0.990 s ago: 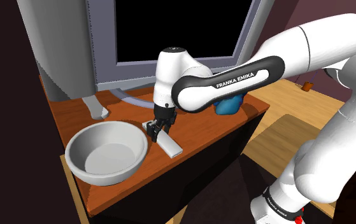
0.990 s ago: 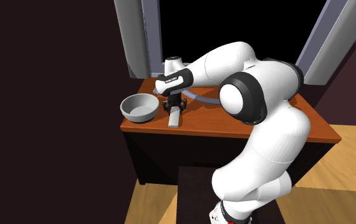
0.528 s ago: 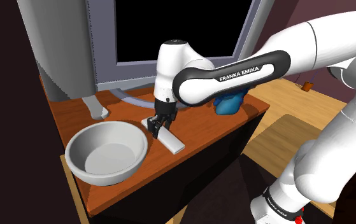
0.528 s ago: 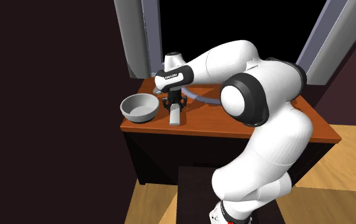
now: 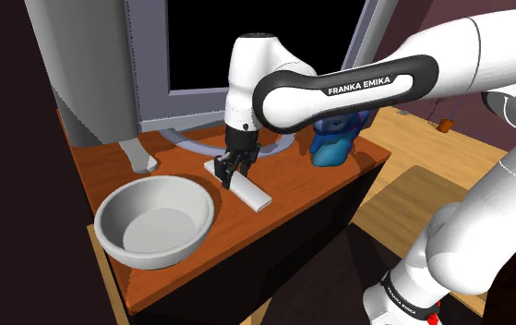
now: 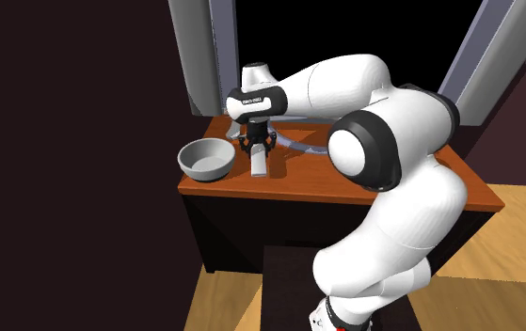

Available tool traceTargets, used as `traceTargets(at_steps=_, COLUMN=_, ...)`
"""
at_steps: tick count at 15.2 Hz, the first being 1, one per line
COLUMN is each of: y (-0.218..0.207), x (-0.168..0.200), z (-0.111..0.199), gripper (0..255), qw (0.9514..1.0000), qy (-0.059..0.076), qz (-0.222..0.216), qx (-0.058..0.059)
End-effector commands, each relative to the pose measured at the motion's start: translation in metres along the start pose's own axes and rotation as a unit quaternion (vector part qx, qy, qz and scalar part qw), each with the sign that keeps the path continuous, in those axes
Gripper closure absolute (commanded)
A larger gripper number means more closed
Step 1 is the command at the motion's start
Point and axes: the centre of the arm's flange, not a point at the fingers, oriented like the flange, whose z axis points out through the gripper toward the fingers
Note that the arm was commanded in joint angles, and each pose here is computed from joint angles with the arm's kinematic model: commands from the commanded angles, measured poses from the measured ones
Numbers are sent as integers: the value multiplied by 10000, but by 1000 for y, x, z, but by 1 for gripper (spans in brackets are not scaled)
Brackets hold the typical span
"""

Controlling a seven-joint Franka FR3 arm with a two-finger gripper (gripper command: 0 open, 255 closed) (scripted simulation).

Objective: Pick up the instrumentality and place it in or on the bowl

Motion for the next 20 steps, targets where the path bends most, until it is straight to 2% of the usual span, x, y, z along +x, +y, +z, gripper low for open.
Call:
traceTargets(at_steps=1, y=1, x=0, z=-10, gripper=255, qw=10000, qy=-1, qz=-1, qx=0)
traceTargets(at_steps=17, y=3, x=0, z=-92, gripper=255, qw=10000, qy=-1, qz=-1, qx=0)
traceTargets(at_steps=20, y=-36, x=7, z=-94, gripper=255, qw=10000, qy=-1, qz=-1, qx=0)
